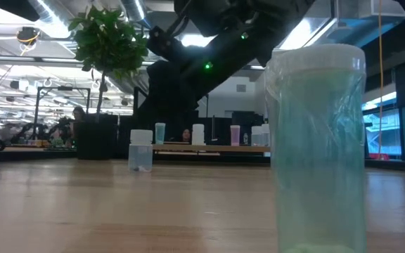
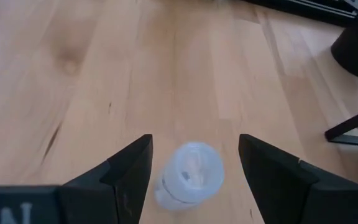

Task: Pick and place medicine bottles onto shelf by color
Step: Put the transparent medicine bottle on the shelf aligned with the other transparent medicine bottle

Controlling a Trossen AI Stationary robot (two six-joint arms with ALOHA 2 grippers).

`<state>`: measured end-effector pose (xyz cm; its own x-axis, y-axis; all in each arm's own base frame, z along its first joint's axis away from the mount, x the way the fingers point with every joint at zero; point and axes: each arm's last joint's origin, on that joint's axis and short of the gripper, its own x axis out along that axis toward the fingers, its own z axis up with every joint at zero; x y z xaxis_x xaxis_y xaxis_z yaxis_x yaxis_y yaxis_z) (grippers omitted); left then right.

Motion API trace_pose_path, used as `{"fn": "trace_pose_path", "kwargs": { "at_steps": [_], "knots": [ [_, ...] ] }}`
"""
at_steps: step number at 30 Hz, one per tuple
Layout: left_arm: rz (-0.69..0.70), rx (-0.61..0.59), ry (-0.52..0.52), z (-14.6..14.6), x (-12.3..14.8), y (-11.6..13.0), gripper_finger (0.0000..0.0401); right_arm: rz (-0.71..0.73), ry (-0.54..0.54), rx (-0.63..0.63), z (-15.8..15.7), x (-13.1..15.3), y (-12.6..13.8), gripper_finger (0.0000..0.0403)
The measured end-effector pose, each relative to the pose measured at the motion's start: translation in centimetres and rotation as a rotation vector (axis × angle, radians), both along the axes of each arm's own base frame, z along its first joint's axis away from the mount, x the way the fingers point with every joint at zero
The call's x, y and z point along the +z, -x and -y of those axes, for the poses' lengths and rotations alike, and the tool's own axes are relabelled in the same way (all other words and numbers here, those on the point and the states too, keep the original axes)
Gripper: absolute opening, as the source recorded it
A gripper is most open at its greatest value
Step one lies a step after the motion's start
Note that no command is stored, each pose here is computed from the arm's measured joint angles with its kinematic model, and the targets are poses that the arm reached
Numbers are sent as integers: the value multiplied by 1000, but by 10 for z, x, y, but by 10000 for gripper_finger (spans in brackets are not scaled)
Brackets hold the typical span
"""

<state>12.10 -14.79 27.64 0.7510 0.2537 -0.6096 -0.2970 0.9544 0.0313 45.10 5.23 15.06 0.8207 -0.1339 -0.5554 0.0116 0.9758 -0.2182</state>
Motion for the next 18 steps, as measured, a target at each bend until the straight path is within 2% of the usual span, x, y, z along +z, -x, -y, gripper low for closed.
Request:
{"fn": "trace_pose_path", "kwargs": {
  "at_steps": [6,18],
  "knots": [
    [-1,-2,-2,0,0,0,266,-26,-56,-13,2,-3,1,241],
    [0,-1,-1,0,0,0,266,-54,-70,-45,9,-5,2,241]
  ]
}}
